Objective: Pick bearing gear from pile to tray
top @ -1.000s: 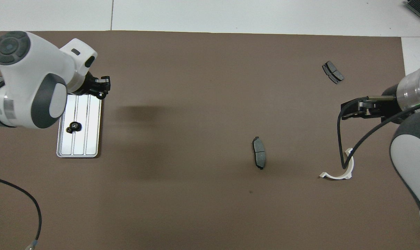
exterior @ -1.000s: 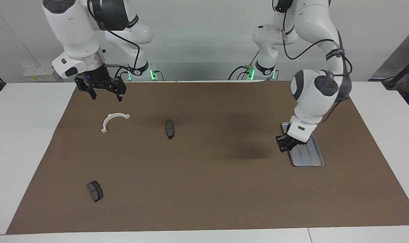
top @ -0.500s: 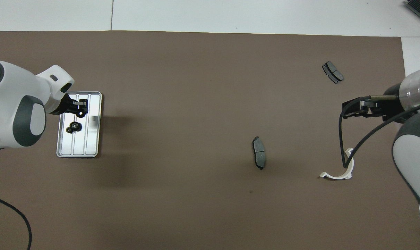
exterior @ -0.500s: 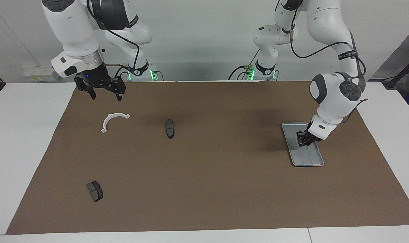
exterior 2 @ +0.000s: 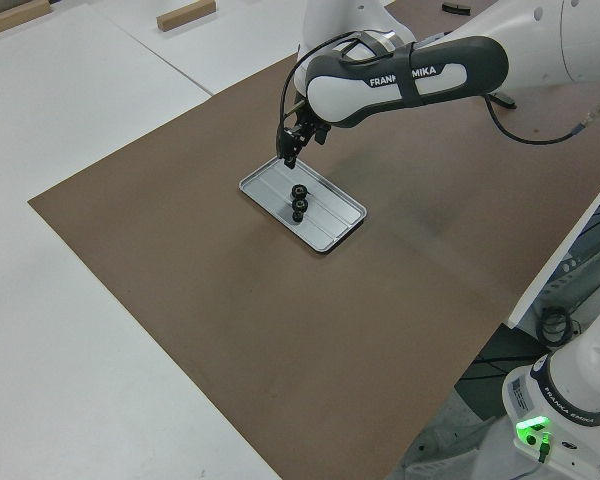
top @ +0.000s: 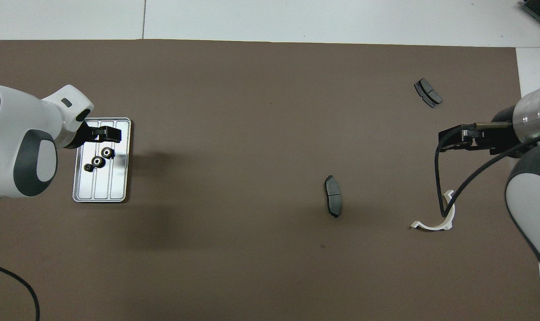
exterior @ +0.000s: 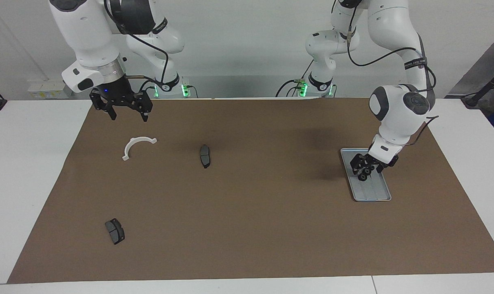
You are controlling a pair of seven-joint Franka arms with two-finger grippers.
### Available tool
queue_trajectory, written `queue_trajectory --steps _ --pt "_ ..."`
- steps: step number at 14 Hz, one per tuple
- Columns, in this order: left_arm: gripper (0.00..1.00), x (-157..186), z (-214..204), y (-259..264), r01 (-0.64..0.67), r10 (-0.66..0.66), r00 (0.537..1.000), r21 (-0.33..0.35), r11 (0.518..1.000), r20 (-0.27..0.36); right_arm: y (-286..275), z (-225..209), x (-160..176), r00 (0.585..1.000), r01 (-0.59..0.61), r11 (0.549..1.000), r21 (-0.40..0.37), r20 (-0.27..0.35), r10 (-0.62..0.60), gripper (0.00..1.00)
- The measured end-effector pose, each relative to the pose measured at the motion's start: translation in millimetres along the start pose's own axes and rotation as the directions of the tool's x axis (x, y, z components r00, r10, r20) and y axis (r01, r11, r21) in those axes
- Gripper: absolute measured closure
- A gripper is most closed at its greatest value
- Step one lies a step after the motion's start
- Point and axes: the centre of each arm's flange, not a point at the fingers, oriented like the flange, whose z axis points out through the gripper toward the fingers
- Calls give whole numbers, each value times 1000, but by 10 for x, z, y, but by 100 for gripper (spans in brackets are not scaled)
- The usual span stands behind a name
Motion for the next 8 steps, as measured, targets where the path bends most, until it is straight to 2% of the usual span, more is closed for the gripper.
queue_trajectory --steps 2,5,8 --pt "0 20 -319 26 -4 4 1000 5 1000 -1 -13 0 -2 1000 2 1000 0 0 -2 0" --pt "0 55 -967 85 -12 11 998 11 1000 68 -14 0 -2 1000 3 1000 0 0 -3 0" --pt "0 75 -1738 92 -11 9 994 13 1000 105 -14 0 -2 1000 3 1000 0 0 -3 0"
